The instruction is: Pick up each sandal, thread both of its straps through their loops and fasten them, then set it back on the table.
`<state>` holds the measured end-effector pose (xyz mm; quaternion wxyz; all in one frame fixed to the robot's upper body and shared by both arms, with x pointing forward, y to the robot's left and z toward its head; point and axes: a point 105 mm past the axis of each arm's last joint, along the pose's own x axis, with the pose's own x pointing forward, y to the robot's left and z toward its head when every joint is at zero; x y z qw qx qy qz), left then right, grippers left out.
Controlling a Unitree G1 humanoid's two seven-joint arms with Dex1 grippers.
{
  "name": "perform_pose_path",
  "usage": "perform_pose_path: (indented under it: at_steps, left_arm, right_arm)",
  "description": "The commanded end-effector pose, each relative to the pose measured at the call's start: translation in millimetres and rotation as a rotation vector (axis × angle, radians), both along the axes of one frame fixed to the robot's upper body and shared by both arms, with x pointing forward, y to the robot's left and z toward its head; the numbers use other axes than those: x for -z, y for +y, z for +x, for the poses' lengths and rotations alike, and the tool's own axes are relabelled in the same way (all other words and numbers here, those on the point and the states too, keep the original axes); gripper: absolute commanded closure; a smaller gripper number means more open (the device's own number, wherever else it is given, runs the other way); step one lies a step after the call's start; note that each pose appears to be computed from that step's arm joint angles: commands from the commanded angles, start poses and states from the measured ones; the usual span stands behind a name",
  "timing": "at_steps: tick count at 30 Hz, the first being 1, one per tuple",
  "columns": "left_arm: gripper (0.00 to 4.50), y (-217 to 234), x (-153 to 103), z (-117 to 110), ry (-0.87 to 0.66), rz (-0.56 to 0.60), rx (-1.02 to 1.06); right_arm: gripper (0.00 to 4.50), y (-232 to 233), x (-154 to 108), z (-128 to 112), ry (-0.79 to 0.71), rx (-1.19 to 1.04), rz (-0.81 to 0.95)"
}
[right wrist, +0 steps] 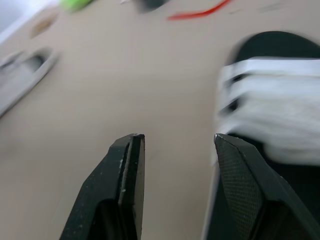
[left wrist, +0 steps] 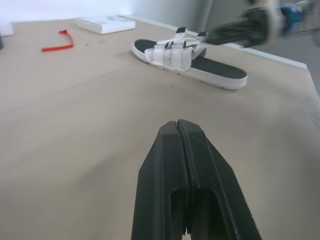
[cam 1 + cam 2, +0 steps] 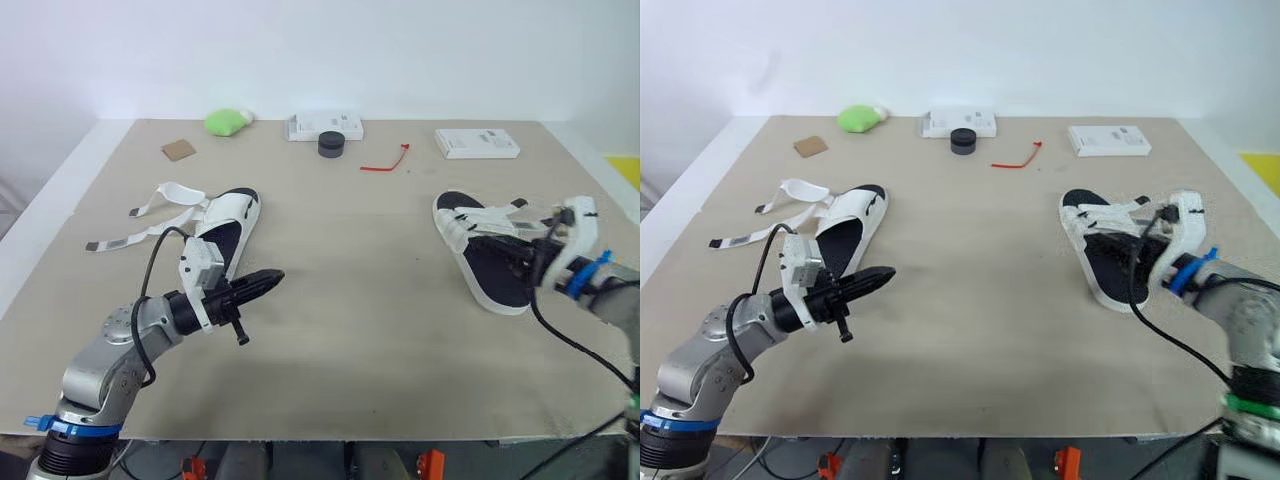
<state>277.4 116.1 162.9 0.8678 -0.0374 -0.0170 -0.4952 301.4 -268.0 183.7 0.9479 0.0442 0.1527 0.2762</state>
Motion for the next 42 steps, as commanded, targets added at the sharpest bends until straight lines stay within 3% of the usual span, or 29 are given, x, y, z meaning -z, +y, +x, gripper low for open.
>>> perform_pose_path:
  at_steps: [1, 5, 8, 11, 13, 17, 23, 25, 35, 42]
  left_arm:
    - [4.5, 13, -11, 2, -0.018, -0.005, -0.06]
    - [4.5, 31, -9, 13, -0.015, 0.013, -0.189]
    - [4.5, 52, -7, 34, 0.04, -0.065, -0.375]
    - [4.5, 66, -1, 46, 0.063, -0.056, -0.495]
    - [4.5, 73, 3, 51, 0.087, -0.051, -0.565]
    - [3.51, 76, 11, 54, 0.13, -0.044, -0.604]
    - [0.61, 60, 16, 63, 0.126, 0.016, -0.601]
    - [0.09, 54, 16, 67, 0.124, 0.023, -0.592]
    - [0.09, 46, 27, 114, 0.165, 0.113, -0.75]
    - [0.09, 25, 28, 136, 0.187, 0.137, -0.719]
  right_arm:
    - [2.08, 33, -21, -39, -0.091, -0.254, -0.12]
    - [2.08, 74, -16, -54, -0.13, -0.413, -0.203]
    - [2.08, 104, -16, -47, -0.239, -0.44, -0.215]
    - [2.08, 123, -10, -33, -0.323, -0.408, -0.264]
    - [2.08, 132, -6, -37, -0.333, -0.447, -0.27]
    - [2.03, 135, -5, -39, -0.342, -0.457, -0.245]
    - [2.03, 133, -6, -40, -0.351, -0.455, -0.246]
    - [2.03, 133, -3, -40, -0.348, -0.462, -0.257]
    - [2.03, 132, -3, -37, -0.367, -0.43, -0.259]
    - [2.03, 136, -15, -42, -0.404, -0.428, -0.231]
